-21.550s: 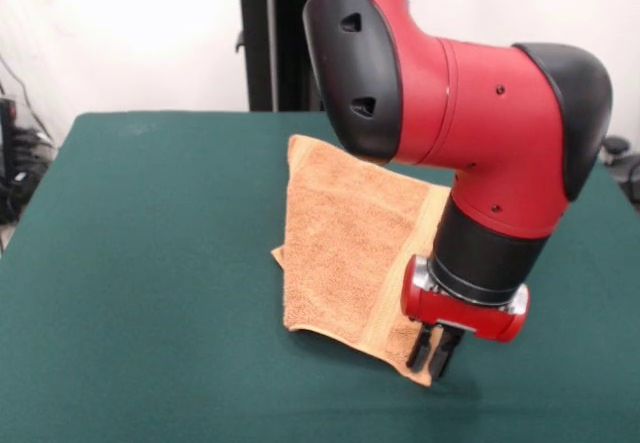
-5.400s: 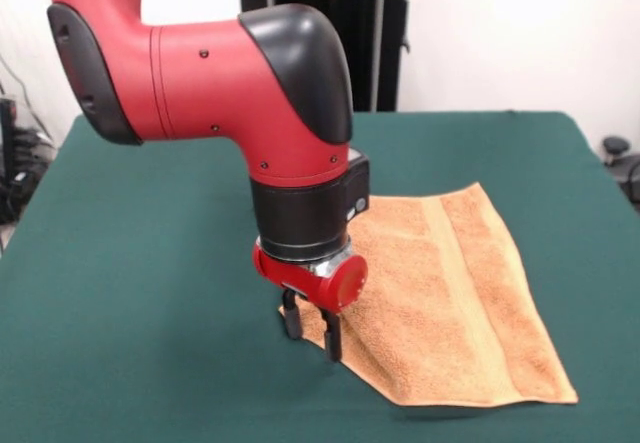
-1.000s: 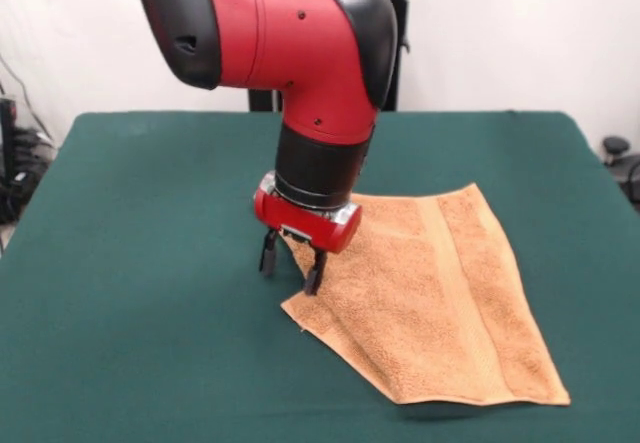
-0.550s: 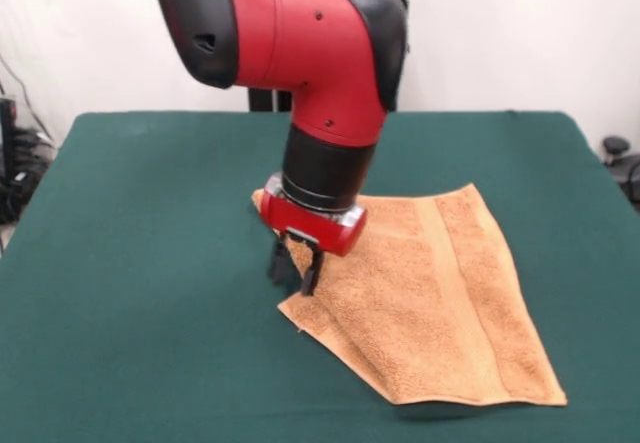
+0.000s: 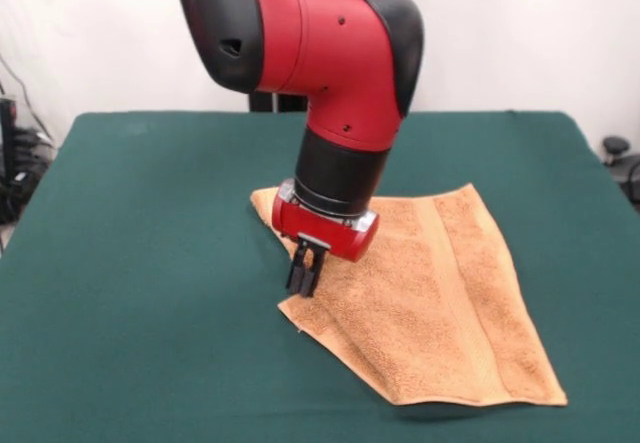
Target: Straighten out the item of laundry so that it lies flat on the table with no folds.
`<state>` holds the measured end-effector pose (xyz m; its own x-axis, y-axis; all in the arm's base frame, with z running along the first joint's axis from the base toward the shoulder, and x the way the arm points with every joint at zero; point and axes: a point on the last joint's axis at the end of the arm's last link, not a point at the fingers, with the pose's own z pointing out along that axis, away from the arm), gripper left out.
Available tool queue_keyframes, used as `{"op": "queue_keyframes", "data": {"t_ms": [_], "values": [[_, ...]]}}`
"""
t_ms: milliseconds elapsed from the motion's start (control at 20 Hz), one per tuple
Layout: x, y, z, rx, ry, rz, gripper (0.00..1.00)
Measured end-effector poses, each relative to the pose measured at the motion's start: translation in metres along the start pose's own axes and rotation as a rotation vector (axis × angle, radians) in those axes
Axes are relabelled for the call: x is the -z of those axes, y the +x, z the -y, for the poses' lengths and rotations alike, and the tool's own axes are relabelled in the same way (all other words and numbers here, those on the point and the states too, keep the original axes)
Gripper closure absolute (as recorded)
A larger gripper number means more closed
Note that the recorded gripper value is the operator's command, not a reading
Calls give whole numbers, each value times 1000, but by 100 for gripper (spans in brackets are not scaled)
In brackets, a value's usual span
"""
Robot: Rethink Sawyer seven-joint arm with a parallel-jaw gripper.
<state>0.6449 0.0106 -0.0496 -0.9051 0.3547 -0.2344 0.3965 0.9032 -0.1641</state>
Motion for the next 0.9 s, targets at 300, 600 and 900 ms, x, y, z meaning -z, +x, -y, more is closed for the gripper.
{"op": "queue_keyframes", "data": {"t_ms": [300, 600, 900], "values": [[0, 0, 0, 0, 1, 0, 100], [0, -1, -1, -10, 8, -8, 100], [0, -6, 2, -68, 3, -41, 100]]}}
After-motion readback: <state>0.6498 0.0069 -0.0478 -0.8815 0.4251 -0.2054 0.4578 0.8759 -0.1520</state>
